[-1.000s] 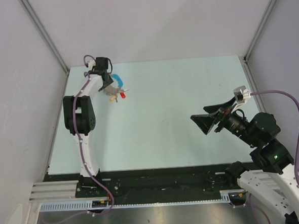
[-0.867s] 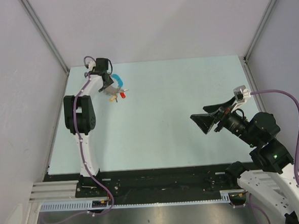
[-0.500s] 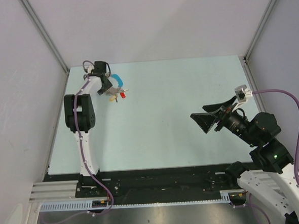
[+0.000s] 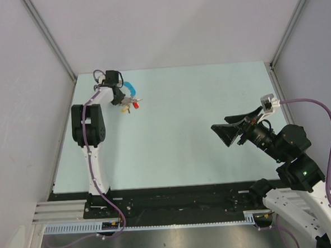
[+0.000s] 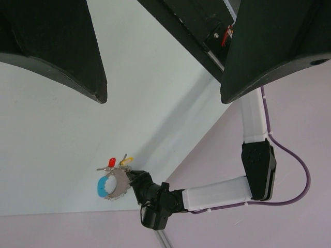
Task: Remove the keys from the keyring
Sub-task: Move the keyring to the center of the board.
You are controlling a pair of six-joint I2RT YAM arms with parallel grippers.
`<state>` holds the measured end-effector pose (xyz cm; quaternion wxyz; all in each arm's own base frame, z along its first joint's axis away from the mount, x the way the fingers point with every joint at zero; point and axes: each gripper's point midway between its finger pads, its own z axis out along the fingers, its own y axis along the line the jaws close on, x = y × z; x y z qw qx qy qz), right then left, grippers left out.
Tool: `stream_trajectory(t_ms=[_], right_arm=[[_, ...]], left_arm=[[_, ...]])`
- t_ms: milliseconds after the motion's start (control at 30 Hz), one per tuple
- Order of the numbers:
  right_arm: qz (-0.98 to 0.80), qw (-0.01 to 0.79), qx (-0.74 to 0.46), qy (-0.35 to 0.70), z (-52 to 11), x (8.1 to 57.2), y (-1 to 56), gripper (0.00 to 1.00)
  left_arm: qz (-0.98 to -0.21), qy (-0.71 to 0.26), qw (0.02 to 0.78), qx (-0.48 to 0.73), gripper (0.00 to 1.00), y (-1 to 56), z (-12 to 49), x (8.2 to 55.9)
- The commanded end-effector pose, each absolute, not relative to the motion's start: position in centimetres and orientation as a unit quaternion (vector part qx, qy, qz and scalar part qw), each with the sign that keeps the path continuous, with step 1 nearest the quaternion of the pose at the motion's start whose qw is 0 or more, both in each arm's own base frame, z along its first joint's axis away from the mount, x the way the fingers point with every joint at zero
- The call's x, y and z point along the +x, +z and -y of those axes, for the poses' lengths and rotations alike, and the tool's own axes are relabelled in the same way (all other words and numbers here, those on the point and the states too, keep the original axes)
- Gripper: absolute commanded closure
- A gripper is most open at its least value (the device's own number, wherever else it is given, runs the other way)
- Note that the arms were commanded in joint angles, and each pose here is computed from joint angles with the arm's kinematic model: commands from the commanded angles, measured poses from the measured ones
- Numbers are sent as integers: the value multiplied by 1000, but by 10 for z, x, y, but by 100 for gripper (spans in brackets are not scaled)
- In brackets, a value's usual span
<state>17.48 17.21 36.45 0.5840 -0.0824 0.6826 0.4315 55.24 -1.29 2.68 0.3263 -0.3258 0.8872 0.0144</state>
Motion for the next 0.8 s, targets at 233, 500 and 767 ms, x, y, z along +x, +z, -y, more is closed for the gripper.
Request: stream_trajectory(t_ms=[233,500,767], right_arm=[[-693,591,-40,410,-160,183,360,6],[-720,577,-39,384,-164,199,339,6],[-755,533,-22,382,-180,218,294,7]], left_arm=[[-890,18,357,-284,100,68,34,527],[-902,-50,375,-209,100,93,92,483],[-900,-125,395,-133,100,121,146,399]])
